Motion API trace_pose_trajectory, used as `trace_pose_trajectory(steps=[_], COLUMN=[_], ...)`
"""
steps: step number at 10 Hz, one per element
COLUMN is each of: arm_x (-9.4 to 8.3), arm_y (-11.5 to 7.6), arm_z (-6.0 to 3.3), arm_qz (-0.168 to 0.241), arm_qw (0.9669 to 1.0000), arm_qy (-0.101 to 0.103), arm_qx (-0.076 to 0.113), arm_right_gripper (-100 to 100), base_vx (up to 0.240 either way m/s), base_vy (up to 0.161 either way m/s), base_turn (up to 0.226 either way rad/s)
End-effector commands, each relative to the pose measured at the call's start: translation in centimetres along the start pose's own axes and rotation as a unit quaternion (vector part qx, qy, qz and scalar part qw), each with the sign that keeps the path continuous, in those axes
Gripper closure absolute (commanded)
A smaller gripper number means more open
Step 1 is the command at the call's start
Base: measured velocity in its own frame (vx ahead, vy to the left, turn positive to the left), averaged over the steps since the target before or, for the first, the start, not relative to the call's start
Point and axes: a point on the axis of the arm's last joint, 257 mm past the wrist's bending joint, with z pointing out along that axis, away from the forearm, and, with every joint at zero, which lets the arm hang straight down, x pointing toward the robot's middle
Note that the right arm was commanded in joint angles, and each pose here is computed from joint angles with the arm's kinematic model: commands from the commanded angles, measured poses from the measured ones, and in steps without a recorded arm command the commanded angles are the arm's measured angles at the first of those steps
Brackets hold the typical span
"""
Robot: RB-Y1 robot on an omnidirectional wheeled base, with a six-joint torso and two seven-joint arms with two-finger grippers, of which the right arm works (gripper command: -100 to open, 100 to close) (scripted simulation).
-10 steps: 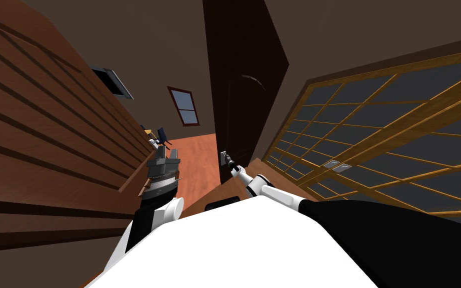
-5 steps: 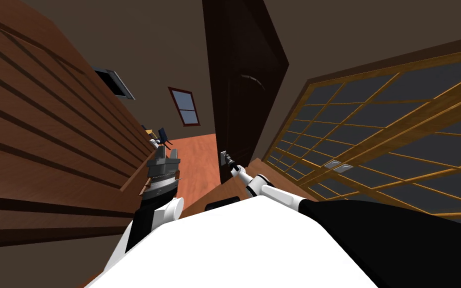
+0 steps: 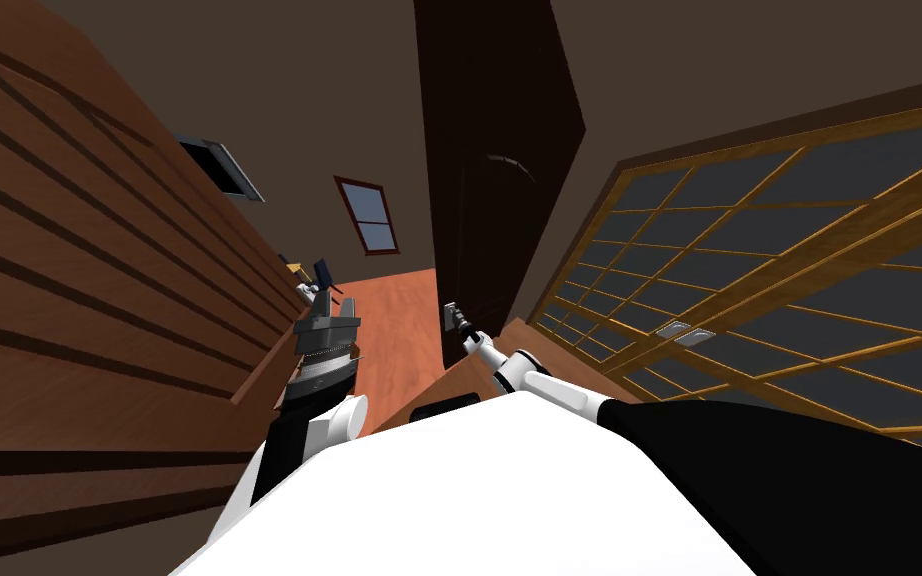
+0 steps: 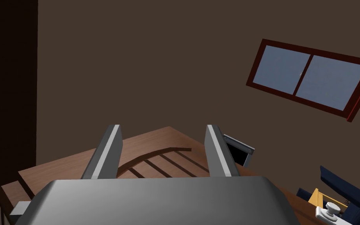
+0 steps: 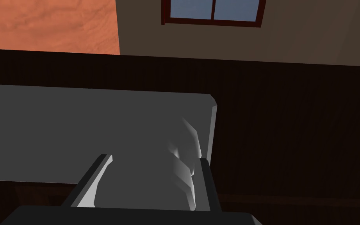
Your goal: Push the door open
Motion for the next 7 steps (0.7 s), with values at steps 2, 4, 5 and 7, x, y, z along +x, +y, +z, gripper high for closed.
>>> trace_pose_trajectory(steps=[2,4,5,7], arm_x=[-1.8,-3.1,-3.1,-4.5], arm_y=[0.7,0.7,0.7,0.6], arm_z=[0.13,-0.1,-0.1,-0.37], arm_qz=[-0.003,-0.003,-0.003,-0.003], arm_qw=[0.9999,0.9996,0.9996,0.9991], arm_qy=[-0.015,-0.028,-0.028,-0.042], arm_qx=[-0.007,-0.006,-0.006,-0.006], arm_right_gripper=[100,100,100,100], base_vx=[0.15,0.165,0.1,0.054], base_vy=[0.137,0.117,0.095,0.07], base_turn=[-0.034,-0.051,-0.022,-0.021])
